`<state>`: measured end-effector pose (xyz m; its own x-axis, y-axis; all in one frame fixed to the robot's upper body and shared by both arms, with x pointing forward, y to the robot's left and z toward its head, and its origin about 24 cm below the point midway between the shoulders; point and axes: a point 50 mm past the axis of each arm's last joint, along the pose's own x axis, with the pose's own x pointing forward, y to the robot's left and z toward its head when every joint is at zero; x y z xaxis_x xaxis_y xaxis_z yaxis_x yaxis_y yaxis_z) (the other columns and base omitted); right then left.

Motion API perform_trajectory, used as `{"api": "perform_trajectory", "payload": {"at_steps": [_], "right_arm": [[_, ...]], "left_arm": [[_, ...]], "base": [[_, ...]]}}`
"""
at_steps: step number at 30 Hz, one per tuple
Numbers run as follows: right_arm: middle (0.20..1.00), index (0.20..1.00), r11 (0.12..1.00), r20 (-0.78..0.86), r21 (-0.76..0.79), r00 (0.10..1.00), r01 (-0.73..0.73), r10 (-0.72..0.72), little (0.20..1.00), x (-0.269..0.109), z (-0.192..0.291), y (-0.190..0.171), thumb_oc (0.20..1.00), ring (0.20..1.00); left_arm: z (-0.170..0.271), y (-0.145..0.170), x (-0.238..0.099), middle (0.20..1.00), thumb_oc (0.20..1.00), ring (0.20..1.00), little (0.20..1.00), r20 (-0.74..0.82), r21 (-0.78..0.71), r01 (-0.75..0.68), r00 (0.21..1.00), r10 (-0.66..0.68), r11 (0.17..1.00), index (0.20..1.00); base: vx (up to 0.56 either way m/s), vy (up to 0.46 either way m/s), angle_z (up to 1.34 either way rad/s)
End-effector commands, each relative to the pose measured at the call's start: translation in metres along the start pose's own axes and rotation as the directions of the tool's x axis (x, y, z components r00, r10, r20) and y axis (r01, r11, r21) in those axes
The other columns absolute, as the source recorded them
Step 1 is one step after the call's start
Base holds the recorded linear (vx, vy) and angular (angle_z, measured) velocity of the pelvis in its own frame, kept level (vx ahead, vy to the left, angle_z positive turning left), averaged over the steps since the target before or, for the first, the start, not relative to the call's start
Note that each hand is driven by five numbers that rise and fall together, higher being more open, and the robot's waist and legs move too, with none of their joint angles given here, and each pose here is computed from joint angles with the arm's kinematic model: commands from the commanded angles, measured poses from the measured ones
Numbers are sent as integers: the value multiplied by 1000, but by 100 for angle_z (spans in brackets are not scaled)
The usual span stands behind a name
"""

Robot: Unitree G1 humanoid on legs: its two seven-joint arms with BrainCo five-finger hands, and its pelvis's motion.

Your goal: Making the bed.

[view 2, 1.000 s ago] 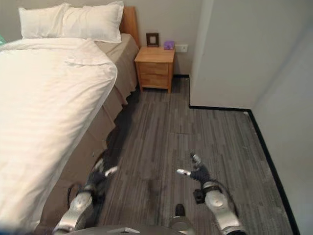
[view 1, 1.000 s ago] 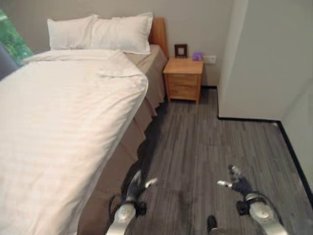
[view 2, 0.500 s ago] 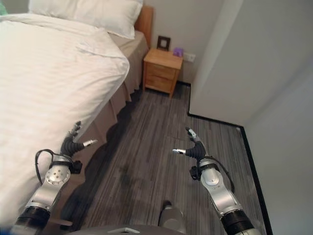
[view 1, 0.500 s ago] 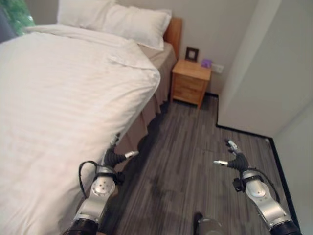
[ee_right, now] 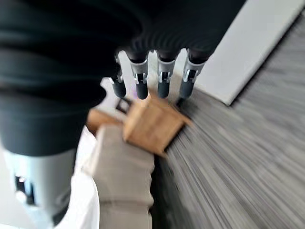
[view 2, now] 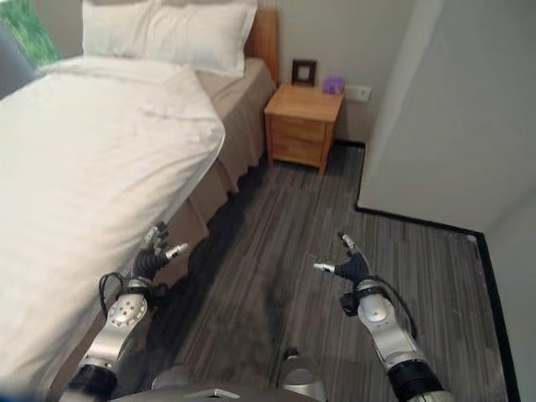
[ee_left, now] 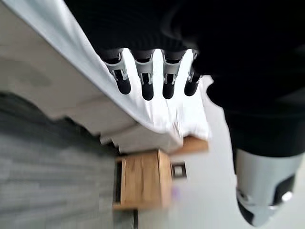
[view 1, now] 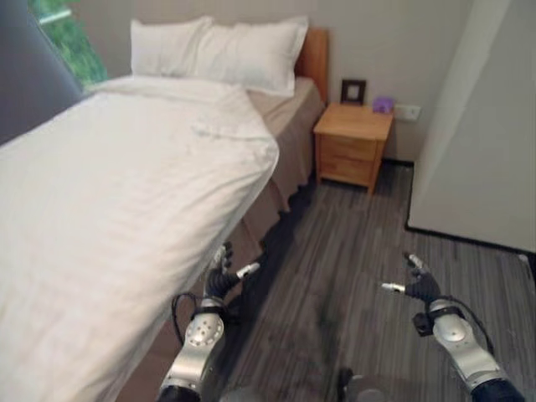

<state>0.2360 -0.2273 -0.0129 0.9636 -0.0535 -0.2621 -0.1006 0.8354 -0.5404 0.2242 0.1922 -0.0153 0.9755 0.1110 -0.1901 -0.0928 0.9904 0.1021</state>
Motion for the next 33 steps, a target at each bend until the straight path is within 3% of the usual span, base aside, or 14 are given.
{"api": "perform_trajectory", "payload": {"at_steps": [1,8,14,27,33], "right_arm": [[1000,1000,1000,122,-19,992,-15,17,1000,5,23,2,1000,1000],[1000,1000,999,156,-35,987,-41,46,1000,5,30,12,1000,1000],[1000,1000,994,192,-37,975,-105,110,1000,4,40,35,1000,1000],[1000,1000,997,253,-22,964,-73,77,1000,9,59,32,1000,1000],[1000,1000,993,185,-62,977,-100,110,1000,-1,38,34,1000,1000]], "left_arm": [[22,5,3,1000,1000,1000,1000,113,-32,-8,994,11,999,1000],[5,11,-8,1000,1000,1000,1000,41,-51,-61,997,63,997,1000],[9,8,3,1000,1000,1000,1000,44,3,-26,999,26,1000,1000],[34,10,19,1000,1000,1000,1000,141,-35,-40,989,45,999,1000],[35,2,21,1000,1000,1000,1000,161,-33,-27,986,32,999,1000]], "base": [[452,67,-62],[597,35,-38],[566,84,-72],[498,-114,59],[511,-302,74]]}}
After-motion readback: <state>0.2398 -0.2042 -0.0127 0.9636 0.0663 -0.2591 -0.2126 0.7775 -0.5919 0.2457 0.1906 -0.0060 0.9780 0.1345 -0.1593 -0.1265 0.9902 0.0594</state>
